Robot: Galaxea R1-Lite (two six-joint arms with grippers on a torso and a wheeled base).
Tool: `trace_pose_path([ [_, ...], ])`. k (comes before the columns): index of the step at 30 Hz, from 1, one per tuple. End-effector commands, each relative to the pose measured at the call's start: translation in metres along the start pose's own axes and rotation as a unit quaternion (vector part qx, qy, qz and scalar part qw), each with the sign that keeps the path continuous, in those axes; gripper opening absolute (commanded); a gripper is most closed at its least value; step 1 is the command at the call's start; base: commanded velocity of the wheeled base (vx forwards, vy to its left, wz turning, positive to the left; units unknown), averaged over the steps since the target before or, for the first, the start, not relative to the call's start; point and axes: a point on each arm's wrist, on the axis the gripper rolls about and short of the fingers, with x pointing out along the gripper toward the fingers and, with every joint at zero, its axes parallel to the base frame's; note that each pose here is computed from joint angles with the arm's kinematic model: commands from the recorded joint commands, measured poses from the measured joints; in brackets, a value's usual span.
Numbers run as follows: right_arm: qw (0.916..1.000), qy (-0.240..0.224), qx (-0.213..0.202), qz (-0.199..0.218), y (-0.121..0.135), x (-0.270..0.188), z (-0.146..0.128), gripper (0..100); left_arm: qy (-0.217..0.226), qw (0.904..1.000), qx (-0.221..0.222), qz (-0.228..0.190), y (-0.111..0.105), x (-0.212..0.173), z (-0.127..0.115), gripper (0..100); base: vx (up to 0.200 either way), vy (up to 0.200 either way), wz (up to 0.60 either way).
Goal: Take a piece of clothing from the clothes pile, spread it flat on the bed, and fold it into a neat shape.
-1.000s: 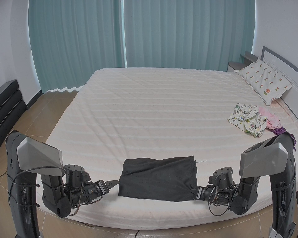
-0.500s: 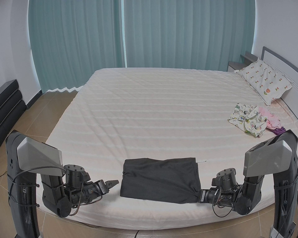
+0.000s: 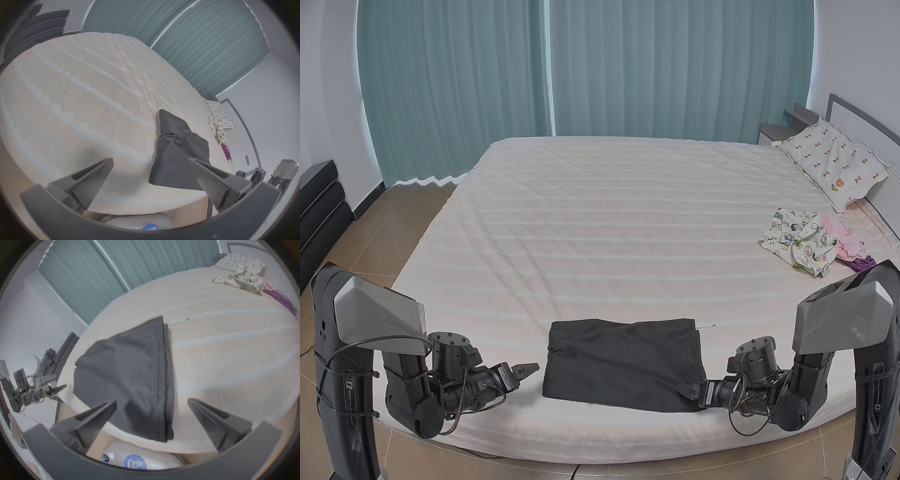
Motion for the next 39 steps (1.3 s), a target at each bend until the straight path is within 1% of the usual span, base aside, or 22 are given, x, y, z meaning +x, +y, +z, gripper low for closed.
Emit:
trace_pose_path([
  [1,0.9985,-0.047,0.025,0.012,-0.004,0.007,0.023,100,0.0,1.0,0.0,-0.001,0.0,0.0,0.0,100,0.0,0.0,0.0],
  [2,0.9979,-0.055,0.032,0.014,-0.005,0.009,0.029,100,0.0,1.0,0.0,-0.001,0.0,0.0,0.0,100,0.0,0.0,0.0],
  [4,0.994,-0.084,0.066,0.024,-0.009,0.021,0.048,100,0.0,1.0,0.0,0.0,0.0,0.0,0.0,100,0.0,0.0,0.0],
  [6,0.9905,-0.1,0.091,0.022,-0.015,0.035,0.061,100,-0.001,1.0,0.0,-0.001,0.0,0.001,0.0,100,0.0,0.0,0.0],
  [10,0.9871,-0.106,0.119,0.012,-0.023,0.062,0.081,100,-0.002,1.0,0.0,-0.001,0.0,0.001,0.001,100,0.0,0.0,0.0],
  [13,0.982,-0.112,0.151,0.02,-0.022,0.073,0.088,100,-0.003,1.0,0.0,-0.001,-0.001,0.001,0.001,100,0.0,0.0,0.0],
  [19,0.9812,-0.112,0.155,0.025,-0.021,0.086,0.087,100,-0.001,1.0,-0.001,0.0,0.0,0.002,0.0,100,0.0,0.0,0.0],
  [20,0.9815,-0.109,0.155,0.024,-0.021,0.086,0.087,0,-0.001,1.0,0.0,0.0,0.0,0.003,0.0,100,0.0,0.0,0.0],
  [22,0.9811,-0.113,0.154,0.028,-0.02,0.089,0.088,0,-0.002,1.0,0.0,-0.001,0.0,0.003,0.001,100,0.0,0.0,0.0],
  [25,0.9785,-0.133,0.155,0.032,-0.018,0.098,0.097,0,-0.002,1.0,0.0,-0.001,0.0,0.003,0.001,100,0.0,0.0,0.0],
  [30,0.9775,-0.136,0.158,0.031,-0.021,0.099,0.098,0,-0.001,1.0,0.0,0.0,0.001,0.004,0.0,100,0.0,0.0,0.0],
  [37,0.9704,-0.156,0.183,0.022,-0.028,0.094,0.106,0,0.0,1.0,0.0,0.002,0.001,0.005,-0.001,100,0.0,0.0,0.0],
  [39,0.9696,-0.158,0.186,0.017,-0.03,0.094,0.106,0,0.001,1.0,-0.001,0.001,0.001,0.004,-0.001,100,0.0,0.0,0.0],
])
